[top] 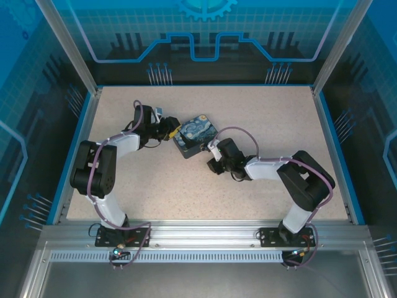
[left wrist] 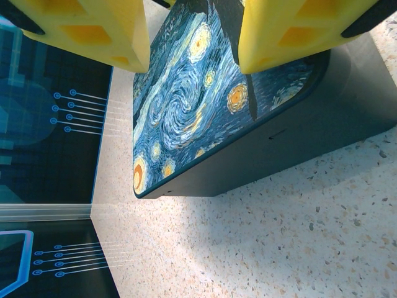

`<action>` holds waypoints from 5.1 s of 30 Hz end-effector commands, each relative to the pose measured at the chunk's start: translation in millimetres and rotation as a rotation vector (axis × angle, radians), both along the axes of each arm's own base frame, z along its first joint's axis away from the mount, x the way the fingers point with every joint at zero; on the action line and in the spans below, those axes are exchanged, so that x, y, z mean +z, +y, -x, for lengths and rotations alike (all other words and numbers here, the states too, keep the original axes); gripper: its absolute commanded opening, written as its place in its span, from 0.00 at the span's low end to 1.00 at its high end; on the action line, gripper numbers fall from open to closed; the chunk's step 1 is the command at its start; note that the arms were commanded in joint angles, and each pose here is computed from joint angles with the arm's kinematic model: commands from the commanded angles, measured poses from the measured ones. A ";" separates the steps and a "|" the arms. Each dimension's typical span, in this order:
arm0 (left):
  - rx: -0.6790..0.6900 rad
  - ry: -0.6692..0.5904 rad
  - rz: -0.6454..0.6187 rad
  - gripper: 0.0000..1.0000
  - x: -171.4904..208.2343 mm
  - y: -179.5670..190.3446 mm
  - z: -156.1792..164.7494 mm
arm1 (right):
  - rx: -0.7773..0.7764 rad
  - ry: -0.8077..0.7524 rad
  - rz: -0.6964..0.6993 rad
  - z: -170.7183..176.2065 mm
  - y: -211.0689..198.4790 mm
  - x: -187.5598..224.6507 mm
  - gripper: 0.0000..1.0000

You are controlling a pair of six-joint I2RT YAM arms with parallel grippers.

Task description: Unlock a padlock with a key

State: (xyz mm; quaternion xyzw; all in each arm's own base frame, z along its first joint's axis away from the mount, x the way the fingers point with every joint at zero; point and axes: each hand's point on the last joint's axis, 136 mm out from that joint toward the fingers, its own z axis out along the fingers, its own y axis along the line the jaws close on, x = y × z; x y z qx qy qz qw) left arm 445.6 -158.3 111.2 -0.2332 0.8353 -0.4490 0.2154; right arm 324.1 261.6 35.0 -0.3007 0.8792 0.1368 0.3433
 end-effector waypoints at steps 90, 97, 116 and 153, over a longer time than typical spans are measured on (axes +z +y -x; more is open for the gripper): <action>-0.140 -0.253 -0.210 0.53 71.6 10.4 74.2 | -0.372 0.236 -0.157 8.7 20.1 56.5 0.51; -0.266 -0.379 -0.302 0.53 64.1 -12.9 128.3 | -0.396 0.207 -0.222 -9.9 -15.3 76.6 0.54; -0.135 -0.302 -0.242 0.63 58.8 1.2 79.9 | -0.378 0.320 -0.359 12.7 1.4 32.9 0.53; -0.529 -0.530 -0.708 0.99 62.3 -25.0 49.5 | -0.380 0.289 -0.472 -8.0 -26.8 38.6 0.70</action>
